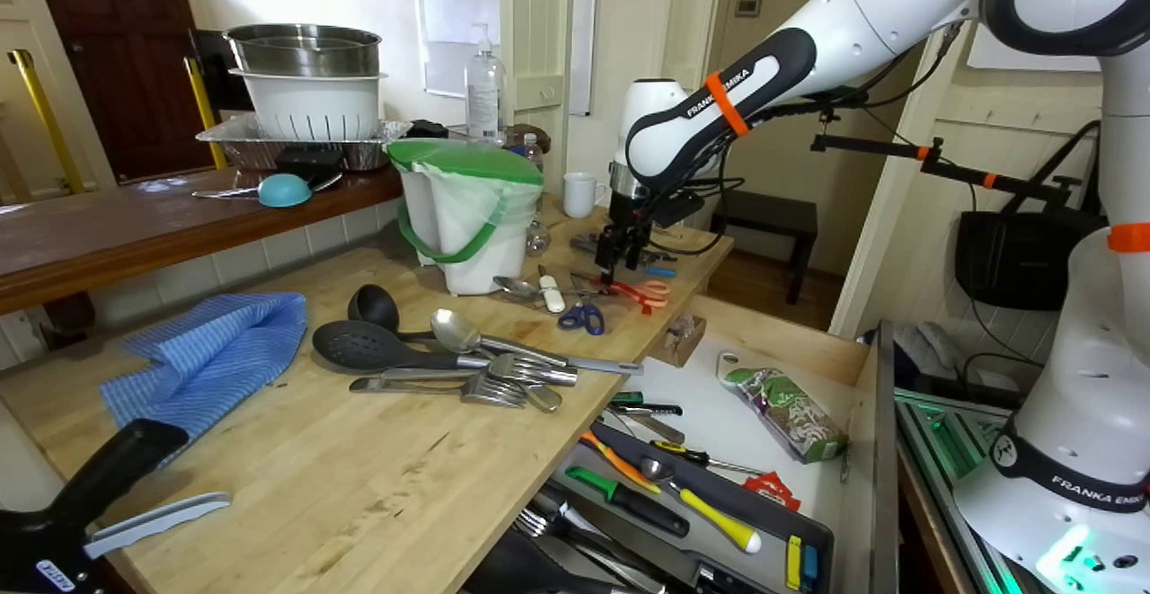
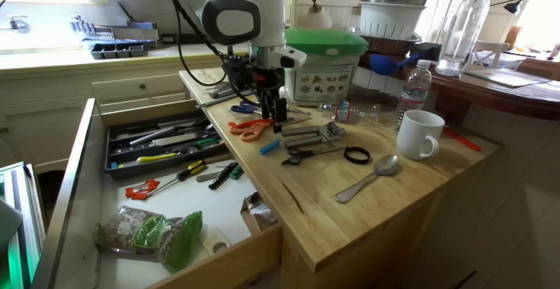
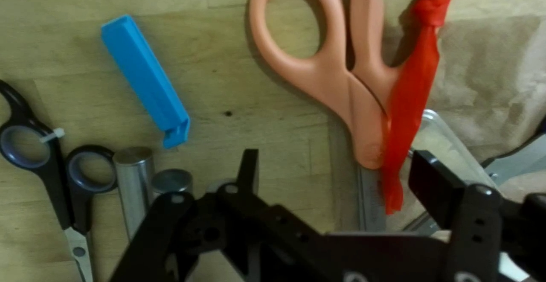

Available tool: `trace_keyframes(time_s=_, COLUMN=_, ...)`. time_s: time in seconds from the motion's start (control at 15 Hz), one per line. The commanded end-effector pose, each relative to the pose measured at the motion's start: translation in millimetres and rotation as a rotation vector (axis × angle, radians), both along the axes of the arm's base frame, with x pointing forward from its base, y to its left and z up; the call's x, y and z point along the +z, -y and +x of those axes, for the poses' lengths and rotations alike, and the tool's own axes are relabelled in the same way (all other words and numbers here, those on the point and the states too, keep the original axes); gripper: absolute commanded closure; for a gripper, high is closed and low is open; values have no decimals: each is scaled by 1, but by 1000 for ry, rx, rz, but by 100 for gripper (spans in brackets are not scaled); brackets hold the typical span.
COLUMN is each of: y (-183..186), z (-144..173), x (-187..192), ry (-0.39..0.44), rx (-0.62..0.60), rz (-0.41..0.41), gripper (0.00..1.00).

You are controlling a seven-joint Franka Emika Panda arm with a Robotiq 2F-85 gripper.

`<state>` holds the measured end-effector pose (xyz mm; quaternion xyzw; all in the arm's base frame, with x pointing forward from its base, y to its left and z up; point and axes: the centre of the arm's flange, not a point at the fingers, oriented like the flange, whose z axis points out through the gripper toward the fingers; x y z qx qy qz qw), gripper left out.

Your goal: Place the peach scissors inside the open cabinet drawer

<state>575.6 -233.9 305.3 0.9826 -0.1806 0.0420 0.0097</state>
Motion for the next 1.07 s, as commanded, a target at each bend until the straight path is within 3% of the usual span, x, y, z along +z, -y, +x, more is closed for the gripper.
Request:
trace_keyframes(time_s=0.0, y=-1, z=10, x=-4, ry=-27, rx=-22, rz=-10, gripper=9)
trace_keyframes(time_s=0.33, y=-3, z=13, x=-6, ry=-45, rx=-32, rz=-35, gripper=11)
trace_keyframes(time_s=0.67, y=3, z=8, x=-7, ry=-143, rx=-72, rz=-70, gripper=9)
trace_keyframes(time_s=1.0, y=15, z=-3, x=3, ry=-173, rx=-135, rz=-81, gripper=8)
